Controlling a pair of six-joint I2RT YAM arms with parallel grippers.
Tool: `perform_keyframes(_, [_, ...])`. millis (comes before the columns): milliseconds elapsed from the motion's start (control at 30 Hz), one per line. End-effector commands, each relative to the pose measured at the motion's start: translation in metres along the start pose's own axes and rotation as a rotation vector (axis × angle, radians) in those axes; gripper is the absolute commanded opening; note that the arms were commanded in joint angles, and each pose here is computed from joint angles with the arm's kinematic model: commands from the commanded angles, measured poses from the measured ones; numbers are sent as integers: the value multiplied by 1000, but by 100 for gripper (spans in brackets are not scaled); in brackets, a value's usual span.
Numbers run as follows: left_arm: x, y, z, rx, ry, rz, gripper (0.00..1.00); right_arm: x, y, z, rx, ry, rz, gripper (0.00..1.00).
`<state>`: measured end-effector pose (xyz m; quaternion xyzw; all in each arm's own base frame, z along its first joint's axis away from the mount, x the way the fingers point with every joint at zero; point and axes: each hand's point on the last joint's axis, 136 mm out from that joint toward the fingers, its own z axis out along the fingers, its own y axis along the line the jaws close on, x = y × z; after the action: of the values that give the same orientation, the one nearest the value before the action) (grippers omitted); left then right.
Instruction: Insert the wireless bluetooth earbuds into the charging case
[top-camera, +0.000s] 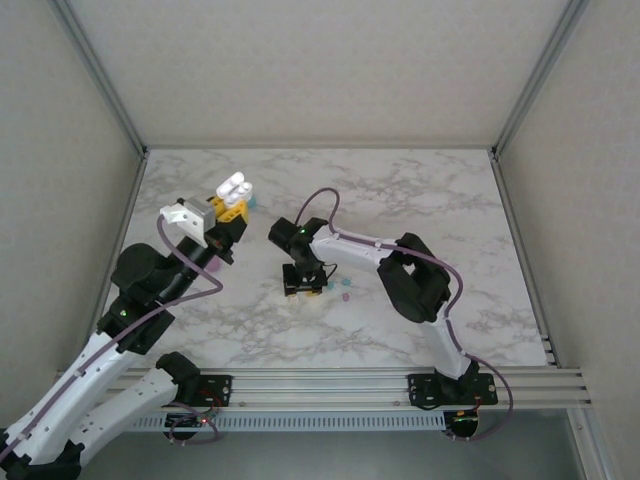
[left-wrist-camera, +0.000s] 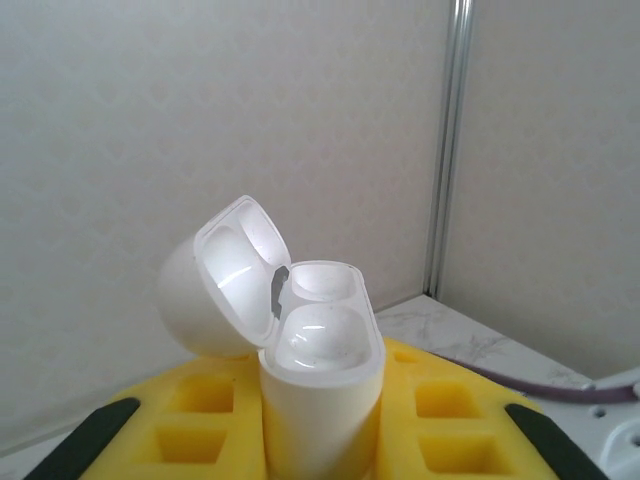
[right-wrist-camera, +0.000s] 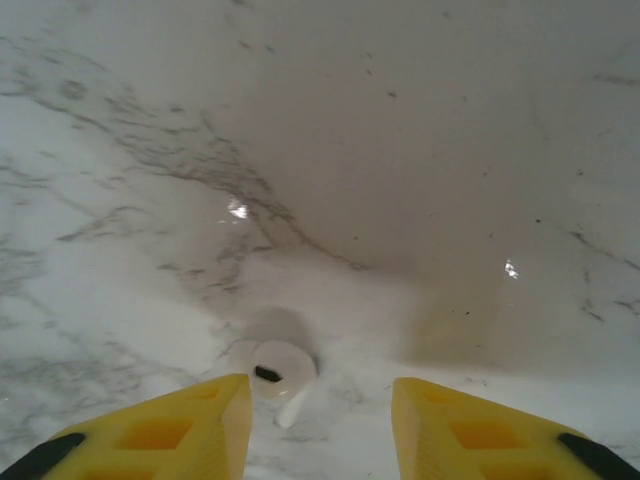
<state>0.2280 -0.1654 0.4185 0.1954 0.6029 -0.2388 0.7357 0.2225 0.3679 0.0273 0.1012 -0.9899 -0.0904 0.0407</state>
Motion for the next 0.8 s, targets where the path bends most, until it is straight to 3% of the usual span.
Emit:
perform_keyframes(0, [-3, 0, -6, 8, -3, 18, 13, 0, -2, 2, 61, -9, 10, 42])
perform_keyframes(600, [0, -2, -11, 16, -1, 8, 13, 3, 3, 1, 98, -15, -28, 43])
perform_keyframes(767, [0, -2, -10, 15, -1, 8, 13, 2, 13, 1, 93, -11, -118, 46])
